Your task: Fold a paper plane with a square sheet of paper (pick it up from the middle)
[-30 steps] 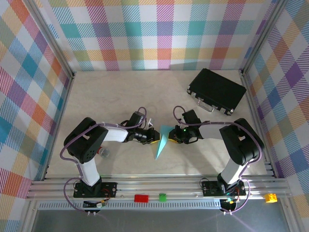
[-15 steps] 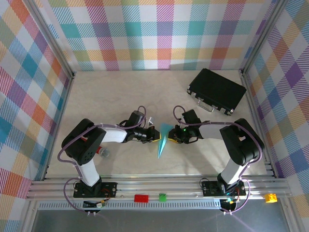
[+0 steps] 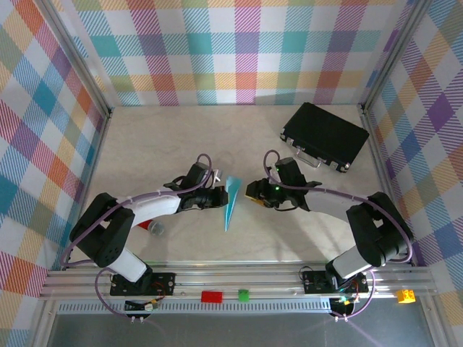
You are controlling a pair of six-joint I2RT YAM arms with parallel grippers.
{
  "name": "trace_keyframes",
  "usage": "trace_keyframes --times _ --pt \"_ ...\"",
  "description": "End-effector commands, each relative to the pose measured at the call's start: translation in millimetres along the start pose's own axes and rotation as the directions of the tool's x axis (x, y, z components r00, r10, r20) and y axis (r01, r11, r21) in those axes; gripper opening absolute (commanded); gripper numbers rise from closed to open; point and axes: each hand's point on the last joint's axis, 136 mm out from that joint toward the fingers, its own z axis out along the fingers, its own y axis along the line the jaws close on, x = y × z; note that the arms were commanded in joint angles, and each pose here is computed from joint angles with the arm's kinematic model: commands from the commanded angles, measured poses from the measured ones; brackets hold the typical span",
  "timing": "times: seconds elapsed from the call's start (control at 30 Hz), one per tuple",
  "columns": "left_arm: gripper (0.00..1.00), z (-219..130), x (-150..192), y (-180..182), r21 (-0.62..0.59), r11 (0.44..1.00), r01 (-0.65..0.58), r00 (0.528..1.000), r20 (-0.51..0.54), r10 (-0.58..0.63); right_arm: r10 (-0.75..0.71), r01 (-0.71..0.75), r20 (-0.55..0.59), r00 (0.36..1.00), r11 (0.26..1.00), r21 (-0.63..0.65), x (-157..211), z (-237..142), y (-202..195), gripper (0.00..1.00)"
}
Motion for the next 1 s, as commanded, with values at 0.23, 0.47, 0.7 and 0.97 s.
trace_keyframes --times 0.23,0.47,0.7,0.97 --pt "0.06 -4.2 2.3 -6.7 -0.064 0.995 -0.077 0.997 -0.007 0.076 0.002 -0.002 -0.091 0.996 1.000 0.004 7.2 37.7 18.4 0.46" --pt "0.06 -4.8 4.4 -5.0 -0.077 0.994 -0.082 0.997 -0.009 0.082 0.058 -0.043 -0.116 0.992 0.991 0.125 12.0 50.3 -7.3 0.36" --pt "0.07 -3.8 9.5 -0.2 -0.094 0.991 -0.093 0.996 -0.026 0.091 0.072 -0.053 -0.130 0.989 0.988 0.146 16.5 51.7 -15.6 0.18" --pt "0.23 -5.6 11.4 -9.4 -0.054 0.994 -0.093 0.995 -0.035 0.091 0.078 -0.062 -0.137 0.988 0.992 0.114 15.6 55.7 -10.4 0.05"
